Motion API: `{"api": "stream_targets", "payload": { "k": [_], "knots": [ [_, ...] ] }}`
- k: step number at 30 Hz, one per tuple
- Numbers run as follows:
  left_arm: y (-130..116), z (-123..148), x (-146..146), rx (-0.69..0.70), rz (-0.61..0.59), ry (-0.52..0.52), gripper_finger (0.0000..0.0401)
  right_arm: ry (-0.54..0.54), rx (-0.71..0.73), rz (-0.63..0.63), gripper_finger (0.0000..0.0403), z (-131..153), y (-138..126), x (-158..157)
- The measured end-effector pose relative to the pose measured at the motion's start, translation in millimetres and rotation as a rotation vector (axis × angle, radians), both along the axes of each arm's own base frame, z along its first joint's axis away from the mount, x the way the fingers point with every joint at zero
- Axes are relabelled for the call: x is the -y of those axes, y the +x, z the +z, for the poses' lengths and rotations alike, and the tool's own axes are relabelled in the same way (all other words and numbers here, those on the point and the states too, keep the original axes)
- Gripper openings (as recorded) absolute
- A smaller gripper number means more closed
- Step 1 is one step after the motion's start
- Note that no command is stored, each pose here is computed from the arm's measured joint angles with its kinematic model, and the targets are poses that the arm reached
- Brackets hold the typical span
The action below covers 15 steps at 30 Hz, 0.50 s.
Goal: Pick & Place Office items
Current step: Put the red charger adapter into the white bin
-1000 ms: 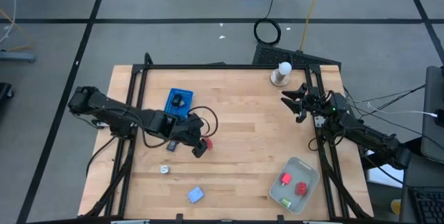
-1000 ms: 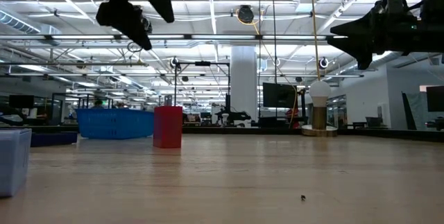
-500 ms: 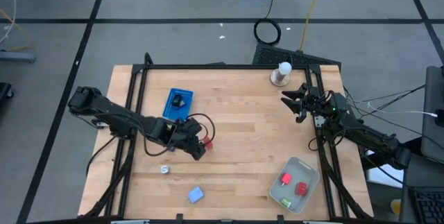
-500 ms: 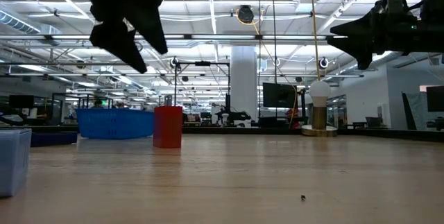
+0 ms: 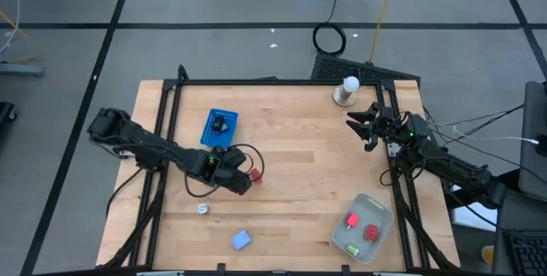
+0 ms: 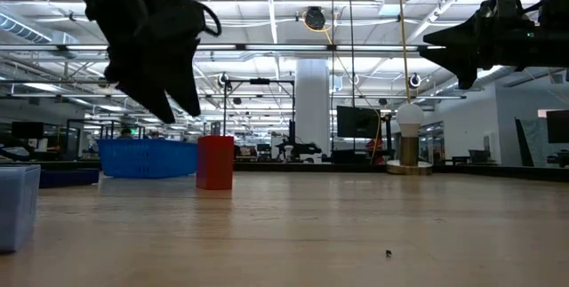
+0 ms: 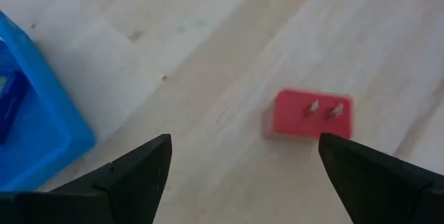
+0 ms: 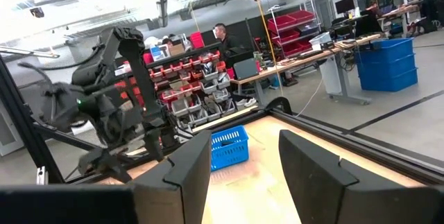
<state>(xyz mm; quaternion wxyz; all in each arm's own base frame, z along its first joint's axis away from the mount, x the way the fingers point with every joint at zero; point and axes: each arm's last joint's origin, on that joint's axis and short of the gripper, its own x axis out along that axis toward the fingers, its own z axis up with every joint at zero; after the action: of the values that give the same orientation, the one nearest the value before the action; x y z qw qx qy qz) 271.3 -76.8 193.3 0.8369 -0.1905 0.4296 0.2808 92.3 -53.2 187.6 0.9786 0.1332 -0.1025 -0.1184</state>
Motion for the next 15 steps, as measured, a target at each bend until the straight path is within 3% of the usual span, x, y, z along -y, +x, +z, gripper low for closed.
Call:
{"api": "stream_targets", "payload": {
  "k": [4, 8, 15],
  "knots": [
    [8, -15, 6, -0.044, -0.079, -0.027, 0.0367, 0.000, 0.000, 0.000, 0.0160, 0, 0, 0],
    [18, -20, 15, 0.006, -0.142, -0.075, 0.0367, -0.001, 0.001, 0.001, 0.0160, 0, 0, 0],
    [22, -22, 17, 0.038, -0.150, -0.081, 0.0367, 0.001, -0.002, 0.000, 0.0160, 0, 0, 0]
  ]
}}
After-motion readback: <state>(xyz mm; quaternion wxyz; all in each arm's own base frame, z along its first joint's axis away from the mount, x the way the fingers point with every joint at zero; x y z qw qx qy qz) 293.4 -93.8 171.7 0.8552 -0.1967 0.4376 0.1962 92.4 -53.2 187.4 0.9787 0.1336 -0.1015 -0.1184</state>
